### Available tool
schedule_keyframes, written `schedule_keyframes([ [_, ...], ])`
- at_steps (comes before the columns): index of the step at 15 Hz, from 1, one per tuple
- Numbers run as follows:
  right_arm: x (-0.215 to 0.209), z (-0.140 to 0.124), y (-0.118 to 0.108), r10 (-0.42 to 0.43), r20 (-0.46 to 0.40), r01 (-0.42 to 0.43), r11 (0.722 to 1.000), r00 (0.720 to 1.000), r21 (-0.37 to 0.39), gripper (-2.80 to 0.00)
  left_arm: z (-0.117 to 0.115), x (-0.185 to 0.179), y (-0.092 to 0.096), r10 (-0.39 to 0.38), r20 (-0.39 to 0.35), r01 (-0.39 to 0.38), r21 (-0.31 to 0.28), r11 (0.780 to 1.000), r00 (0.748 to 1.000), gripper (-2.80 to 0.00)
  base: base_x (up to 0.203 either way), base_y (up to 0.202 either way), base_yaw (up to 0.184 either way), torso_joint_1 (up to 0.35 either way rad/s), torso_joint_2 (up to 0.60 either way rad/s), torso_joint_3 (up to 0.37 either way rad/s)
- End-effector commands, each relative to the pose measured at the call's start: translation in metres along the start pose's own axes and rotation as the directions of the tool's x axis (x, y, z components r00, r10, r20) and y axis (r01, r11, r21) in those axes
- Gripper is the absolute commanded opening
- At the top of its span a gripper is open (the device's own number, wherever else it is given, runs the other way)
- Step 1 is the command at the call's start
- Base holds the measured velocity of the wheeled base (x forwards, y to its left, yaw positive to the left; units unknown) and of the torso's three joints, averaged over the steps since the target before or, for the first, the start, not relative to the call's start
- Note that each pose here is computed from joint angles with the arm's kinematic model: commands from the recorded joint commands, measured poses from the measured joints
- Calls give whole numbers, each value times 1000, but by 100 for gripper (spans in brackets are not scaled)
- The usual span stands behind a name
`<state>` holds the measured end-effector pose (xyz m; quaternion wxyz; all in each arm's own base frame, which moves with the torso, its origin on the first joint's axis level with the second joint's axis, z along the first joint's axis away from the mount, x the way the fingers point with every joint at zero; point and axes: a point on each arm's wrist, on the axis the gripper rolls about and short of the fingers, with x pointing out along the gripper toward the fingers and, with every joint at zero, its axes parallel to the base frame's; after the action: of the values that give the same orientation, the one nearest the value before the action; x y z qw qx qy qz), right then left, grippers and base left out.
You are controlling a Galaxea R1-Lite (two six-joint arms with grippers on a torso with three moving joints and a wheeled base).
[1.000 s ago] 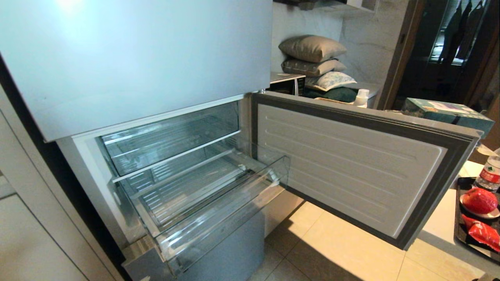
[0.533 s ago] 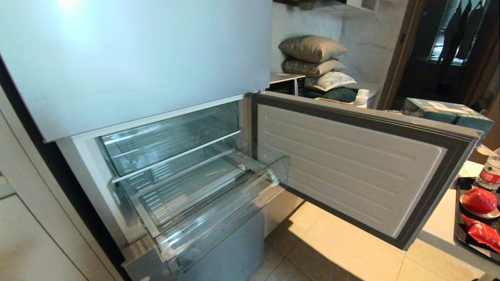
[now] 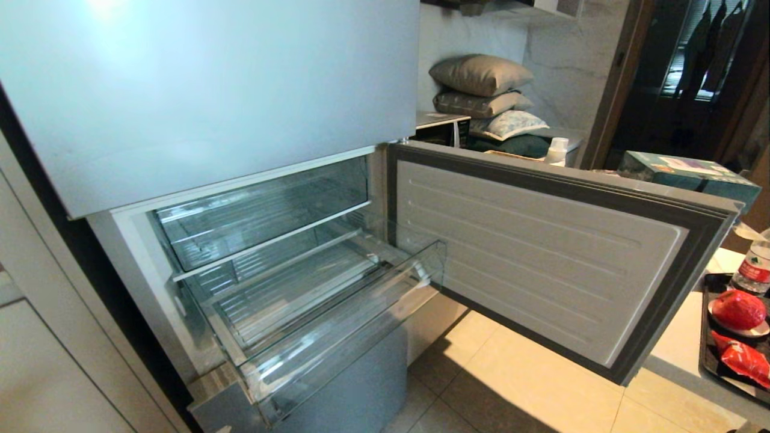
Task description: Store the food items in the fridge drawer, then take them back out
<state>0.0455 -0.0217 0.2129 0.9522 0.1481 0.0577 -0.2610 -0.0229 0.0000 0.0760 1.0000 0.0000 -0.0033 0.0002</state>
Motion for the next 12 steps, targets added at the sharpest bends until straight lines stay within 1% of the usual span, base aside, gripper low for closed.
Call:
schedule_keyframes([
  [1, 63, 17, -18, -220, -78, 224, 973, 972, 57, -280, 0, 0, 0, 0, 1, 0, 0, 1000, 1000, -280, 0, 0, 0, 0, 0, 0],
  [2, 78, 23, -31, -261, -73, 267, 960, 963, 83, -280, 0, 0, 0, 0, 0, 0, 0, 1000, 1000, -280, 0, 0, 0, 0, 0, 0],
  [4, 107, 29, -60, -316, -76, 323, 940, 946, 110, -280, 0, 0, 0, 1, 0, -1, 0, 1000, 1000, -280, 0, 0, 0, 0, 0, 0],
  [5, 117, 32, -74, -334, -56, 338, 934, 941, 118, -280, 0, 0, 0, 1, 0, -1, 0, 1000, 1000, -280, 0, 0, 0, 0, 0, 0],
  [9, 163, 25, -116, -377, -48, 380, 917, 925, 123, -280, 0, 0, 0, 0, 0, 0, 0, 1000, 1000, -280, 0, 0, 0, 0, 0, 0],
  [11, 180, 24, -133, -394, -44, 396, 911, 918, 116, -280, 0, 0, 0, 0, 0, 0, 0, 1000, 1000, -280, 0, 0, 0, 0, 0, 0],
  [12, 188, 24, -138, -397, -47, 399, 910, 917, 112, 0, 0, 0, 0, 0, 0, 0, 0, 1000, 1000, -280, 0, 0, 0, 0, 0, 0],
])
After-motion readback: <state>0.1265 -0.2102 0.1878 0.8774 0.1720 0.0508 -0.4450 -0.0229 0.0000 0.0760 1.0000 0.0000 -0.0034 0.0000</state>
